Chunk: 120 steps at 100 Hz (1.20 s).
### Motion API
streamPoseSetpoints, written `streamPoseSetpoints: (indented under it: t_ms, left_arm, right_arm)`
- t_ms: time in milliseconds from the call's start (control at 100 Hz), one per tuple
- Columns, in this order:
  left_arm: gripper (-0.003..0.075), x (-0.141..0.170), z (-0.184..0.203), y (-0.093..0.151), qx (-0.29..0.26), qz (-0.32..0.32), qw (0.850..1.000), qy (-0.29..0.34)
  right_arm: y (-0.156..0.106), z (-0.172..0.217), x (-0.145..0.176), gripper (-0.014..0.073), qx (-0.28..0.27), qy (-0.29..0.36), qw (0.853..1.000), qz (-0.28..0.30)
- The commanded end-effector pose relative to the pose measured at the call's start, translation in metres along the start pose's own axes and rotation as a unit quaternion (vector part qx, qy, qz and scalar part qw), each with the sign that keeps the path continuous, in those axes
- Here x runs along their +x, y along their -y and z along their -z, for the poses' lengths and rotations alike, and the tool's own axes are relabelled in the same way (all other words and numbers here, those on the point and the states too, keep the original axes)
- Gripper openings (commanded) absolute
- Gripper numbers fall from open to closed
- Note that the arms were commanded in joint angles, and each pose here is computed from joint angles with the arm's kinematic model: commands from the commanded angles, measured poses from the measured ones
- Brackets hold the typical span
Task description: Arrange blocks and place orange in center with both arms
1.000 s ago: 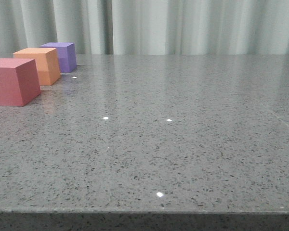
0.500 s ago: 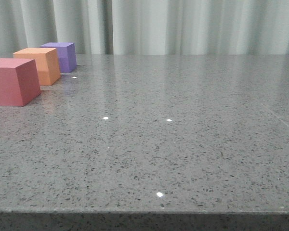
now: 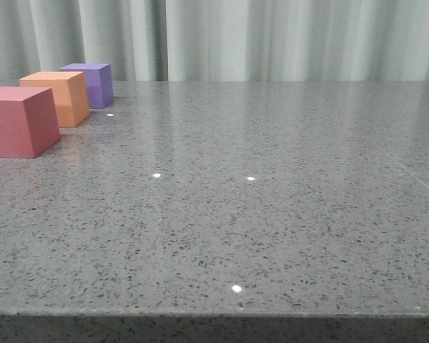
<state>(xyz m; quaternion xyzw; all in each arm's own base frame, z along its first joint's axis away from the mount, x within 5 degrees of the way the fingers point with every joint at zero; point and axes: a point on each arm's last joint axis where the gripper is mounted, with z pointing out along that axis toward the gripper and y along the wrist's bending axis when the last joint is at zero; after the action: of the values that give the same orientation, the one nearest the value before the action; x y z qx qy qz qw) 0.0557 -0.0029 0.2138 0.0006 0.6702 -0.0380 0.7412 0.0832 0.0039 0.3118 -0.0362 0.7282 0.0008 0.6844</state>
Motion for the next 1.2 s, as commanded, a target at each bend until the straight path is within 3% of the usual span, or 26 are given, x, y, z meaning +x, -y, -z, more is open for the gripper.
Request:
streamPoseSetpoints:
  t_ms: [0, 730, 1190]
  left_arm:
    - [-0.0019, 0.006, 0.002, 0.000, 0.004, 0.000, 1.000, 0.030]
    - [-0.0019, 0.006, 0.002, 0.000, 0.004, 0.000, 1.000, 0.030]
    - [-0.0019, 0.006, 0.002, 0.000, 0.004, 0.000, 1.000, 0.030]
  right_arm:
    - [-0.001, 0.000, -0.012, -0.0066, -0.006, 0.050, 0.999, -0.004]
    - [-0.006, 0.033, 0.069, -0.0066, -0.017, 0.134, 0.991, -0.026]
    - [-0.004, 0.027, 0.087, -0.0066, 0.012, 0.170, 0.985, -0.035]
